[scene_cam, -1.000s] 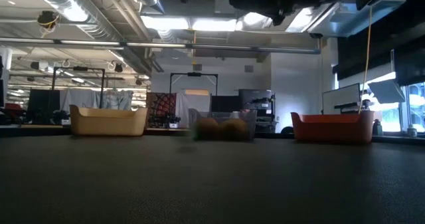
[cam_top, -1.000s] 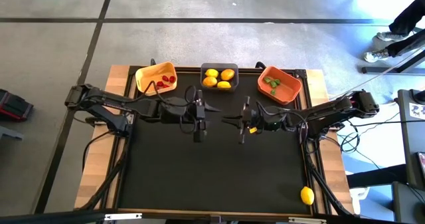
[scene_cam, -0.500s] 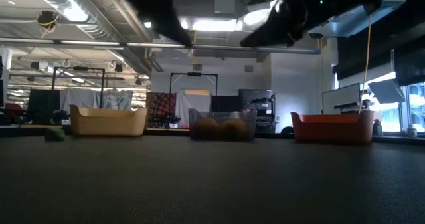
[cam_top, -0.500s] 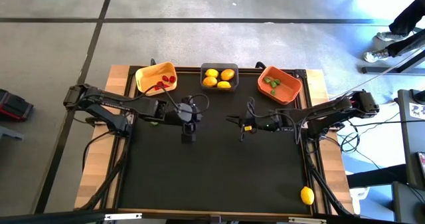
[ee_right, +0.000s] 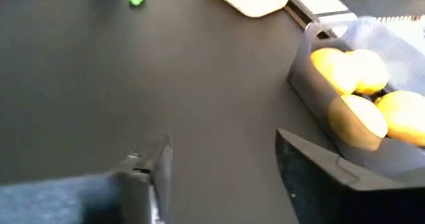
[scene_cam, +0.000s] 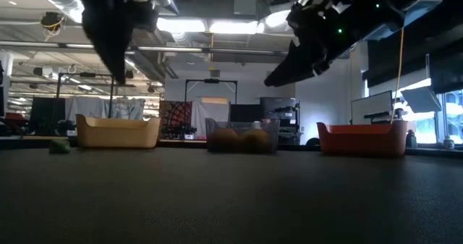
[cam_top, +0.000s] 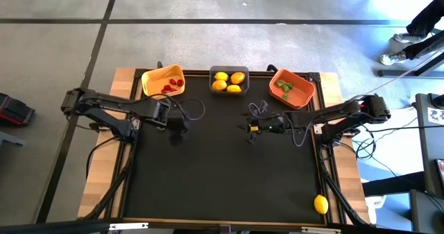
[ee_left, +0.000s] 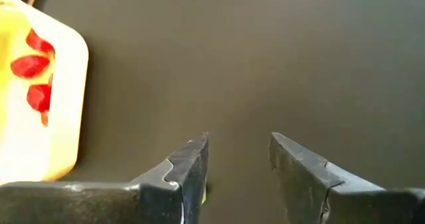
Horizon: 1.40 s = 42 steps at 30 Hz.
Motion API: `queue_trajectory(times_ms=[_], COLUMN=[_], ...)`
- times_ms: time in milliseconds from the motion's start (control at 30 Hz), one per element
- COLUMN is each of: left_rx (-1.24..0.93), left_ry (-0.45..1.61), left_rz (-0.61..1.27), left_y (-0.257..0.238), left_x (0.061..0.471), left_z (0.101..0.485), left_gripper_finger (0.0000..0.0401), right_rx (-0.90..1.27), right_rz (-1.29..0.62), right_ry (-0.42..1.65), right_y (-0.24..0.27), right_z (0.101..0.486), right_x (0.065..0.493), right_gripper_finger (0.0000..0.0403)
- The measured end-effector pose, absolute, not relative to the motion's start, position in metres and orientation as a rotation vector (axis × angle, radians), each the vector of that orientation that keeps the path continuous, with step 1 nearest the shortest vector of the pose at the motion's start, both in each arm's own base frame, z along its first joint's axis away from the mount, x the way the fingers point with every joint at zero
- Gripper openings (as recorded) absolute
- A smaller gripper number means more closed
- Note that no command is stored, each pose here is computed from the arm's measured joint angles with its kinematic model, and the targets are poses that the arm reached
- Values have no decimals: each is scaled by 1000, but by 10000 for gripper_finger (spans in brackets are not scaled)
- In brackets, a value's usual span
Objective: Sort produce into baskets
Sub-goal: Put the green chili pepper into the orange bin
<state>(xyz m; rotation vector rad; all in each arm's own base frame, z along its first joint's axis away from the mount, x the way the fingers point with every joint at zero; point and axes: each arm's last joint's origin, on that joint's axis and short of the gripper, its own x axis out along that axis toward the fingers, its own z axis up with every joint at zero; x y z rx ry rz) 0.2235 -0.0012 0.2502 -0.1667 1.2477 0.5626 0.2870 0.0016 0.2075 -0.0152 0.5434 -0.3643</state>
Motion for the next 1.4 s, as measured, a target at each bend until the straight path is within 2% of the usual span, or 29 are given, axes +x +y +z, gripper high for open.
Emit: queue_trajectory(times_ms=[100,233,500,733,1233,1400], left_rx=[-168,-281,-559,-612,-624,-646], left_ry=[1286,1321,1352,1410,1371,1389], left_rz=[582,724,959,1083,1027,1000], left_y=[1,13,27,26,36,38], left_x=[219,210,192,173,162,159], left_z=[239,225,197,173,138,134], left_gripper_finger=[153,161,234,245,245,226], right_rx=[-20,-25,-28,-31,-34,-34], right_rz=[-359,-359,-358,-358,-357,-357], right_ry=[564,582,588,601,601,600], right_y=[2,2,2,2,2,2], right_z=[202,198,198,197,197,197], right_x=[289,290,290,289,289,289], right_gripper_finger=[237,254,257,257,257,257])
